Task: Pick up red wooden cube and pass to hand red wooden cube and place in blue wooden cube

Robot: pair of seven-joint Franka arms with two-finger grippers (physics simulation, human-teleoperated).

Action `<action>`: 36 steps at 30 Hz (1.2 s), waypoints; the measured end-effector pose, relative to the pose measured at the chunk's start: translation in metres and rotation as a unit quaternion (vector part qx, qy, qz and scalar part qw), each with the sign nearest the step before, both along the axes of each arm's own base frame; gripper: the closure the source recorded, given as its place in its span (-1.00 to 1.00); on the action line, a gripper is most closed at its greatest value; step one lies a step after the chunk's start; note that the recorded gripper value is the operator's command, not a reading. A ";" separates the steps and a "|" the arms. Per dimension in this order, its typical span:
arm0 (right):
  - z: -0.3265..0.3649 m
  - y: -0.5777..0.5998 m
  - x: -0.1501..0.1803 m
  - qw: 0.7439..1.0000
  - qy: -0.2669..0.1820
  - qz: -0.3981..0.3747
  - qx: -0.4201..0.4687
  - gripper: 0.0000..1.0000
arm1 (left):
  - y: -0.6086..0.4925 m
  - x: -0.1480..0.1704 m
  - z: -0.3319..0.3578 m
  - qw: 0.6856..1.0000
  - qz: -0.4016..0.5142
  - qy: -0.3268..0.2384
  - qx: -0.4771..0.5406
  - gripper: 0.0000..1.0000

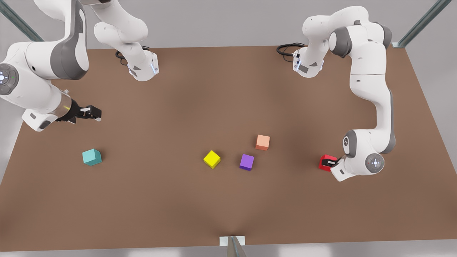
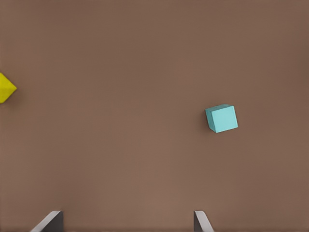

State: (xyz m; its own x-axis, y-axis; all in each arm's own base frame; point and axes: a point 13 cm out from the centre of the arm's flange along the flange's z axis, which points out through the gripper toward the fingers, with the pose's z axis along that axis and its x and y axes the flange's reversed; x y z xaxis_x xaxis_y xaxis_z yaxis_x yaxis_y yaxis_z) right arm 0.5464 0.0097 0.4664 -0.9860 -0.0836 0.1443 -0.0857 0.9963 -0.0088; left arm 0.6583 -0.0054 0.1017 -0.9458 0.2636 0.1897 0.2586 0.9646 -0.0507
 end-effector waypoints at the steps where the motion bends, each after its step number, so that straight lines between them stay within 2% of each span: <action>1: 0.000 0.000 0.000 1.000 0.000 0.001 0.000 -1.00 | 0.002 -0.005 -0.008 1.000 -0.008 0.003 -0.001 -1.00; 7: -0.009 0.003 -0.002 1.000 0.009 0.003 0.000 -1.00 | 0.006 -0.019 -0.036 0.999 -0.048 0.004 -0.006 -1.00; 15: -0.019 0.002 -0.005 1.000 0.018 0.004 0.000 -1.00 | 0.006 -0.022 -0.061 0.996 -0.085 0.006 -0.014 -1.00; 16: -0.019 0.002 -0.005 1.000 0.018 0.004 0.000 -1.00 | 0.005 -0.022 -0.062 0.996 -0.088 0.005 -0.014 -0.96; 18: -0.019 0.003 -0.005 1.000 0.018 0.005 0.000 -1.00 | 0.003 -0.020 -0.062 0.995 -0.095 0.003 -0.015 -0.54; 19: -0.020 0.002 -0.005 1.000 0.018 0.005 0.000 -1.00 | 0.003 -0.019 -0.062 0.995 -0.098 0.001 -0.015 -0.42; 23: -0.020 0.002 -0.005 1.000 0.018 0.004 0.000 -1.00 | -0.004 -0.014 -0.054 0.994 -0.106 -0.007 -0.016 -0.35; 25: -0.026 0.003 -0.002 1.000 0.024 0.006 0.002 -1.00 | -0.015 0.003 -0.031 0.995 -0.086 -0.019 -0.037 -0.35; 27: -0.058 0.023 0.012 0.998 0.052 0.017 0.041 -1.00 | -0.048 0.034 0.024 0.994 -0.059 -0.036 -0.082 -0.35; 29: -0.120 0.061 0.042 0.986 0.100 0.028 0.131 -1.00 | -0.155 0.040 0.081 0.982 -0.062 -0.033 -0.176 -0.35; 31: -0.163 0.124 0.073 0.963 0.119 0.064 0.234 -1.00 | -0.275 0.012 0.111 0.953 -0.045 0.016 -0.300 -0.35; 33: -0.193 0.174 0.087 0.930 0.122 0.103 0.331 -1.00 | -0.341 -0.008 0.106 0.913 0.009 0.086 -0.399 -0.36; 36: -0.216 0.220 0.095 0.875 0.093 0.158 0.447 -1.00 | -0.376 -0.001 0.116 0.861 0.077 0.138 -0.483 -0.35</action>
